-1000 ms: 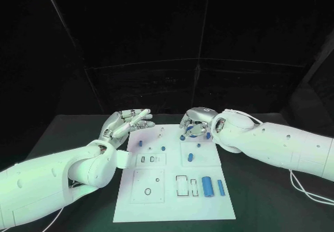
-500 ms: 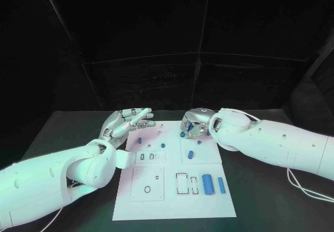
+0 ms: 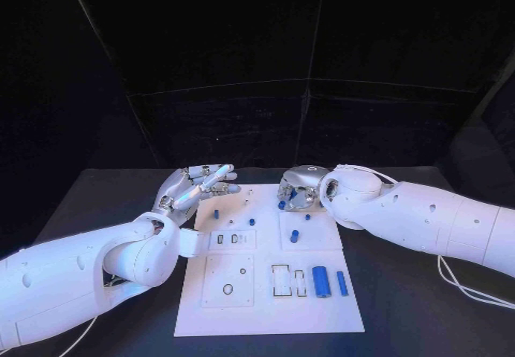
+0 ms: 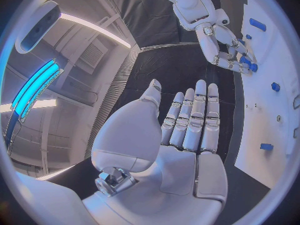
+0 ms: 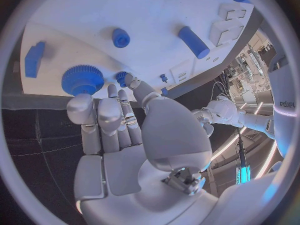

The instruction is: Assemble the parts on the task board

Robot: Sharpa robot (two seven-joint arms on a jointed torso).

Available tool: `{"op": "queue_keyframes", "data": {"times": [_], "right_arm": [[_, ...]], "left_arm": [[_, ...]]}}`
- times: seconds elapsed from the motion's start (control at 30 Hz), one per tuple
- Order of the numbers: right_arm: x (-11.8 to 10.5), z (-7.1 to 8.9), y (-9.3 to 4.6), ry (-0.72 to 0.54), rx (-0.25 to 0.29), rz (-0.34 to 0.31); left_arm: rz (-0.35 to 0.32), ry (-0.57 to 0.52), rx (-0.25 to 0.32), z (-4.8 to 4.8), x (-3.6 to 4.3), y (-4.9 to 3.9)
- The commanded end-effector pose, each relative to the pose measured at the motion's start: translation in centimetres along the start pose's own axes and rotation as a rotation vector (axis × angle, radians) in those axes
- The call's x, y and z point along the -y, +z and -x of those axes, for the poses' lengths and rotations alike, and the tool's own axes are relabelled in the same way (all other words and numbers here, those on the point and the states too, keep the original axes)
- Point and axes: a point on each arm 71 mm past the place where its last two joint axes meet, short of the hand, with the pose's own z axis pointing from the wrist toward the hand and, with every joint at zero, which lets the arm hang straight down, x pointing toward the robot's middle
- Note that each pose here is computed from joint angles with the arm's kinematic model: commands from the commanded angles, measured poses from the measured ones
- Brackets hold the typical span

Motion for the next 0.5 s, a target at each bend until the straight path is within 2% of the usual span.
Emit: {"op": "queue_keyframes", "data": {"times": [0.03, 0.5], "right_arm": [[-0.09, 0.01, 0.14, -0.012, -0.019, 0.006], [-0.11, -0.32, 0.7, -0.016, -0.061, -0.001]], "left_arm": [[-0.014, -0.003, -0.017, -0.14, 0.25, 0.0], [-0.014, -0.003, -0.018, -0.07, 0.48, -0.06]]}}
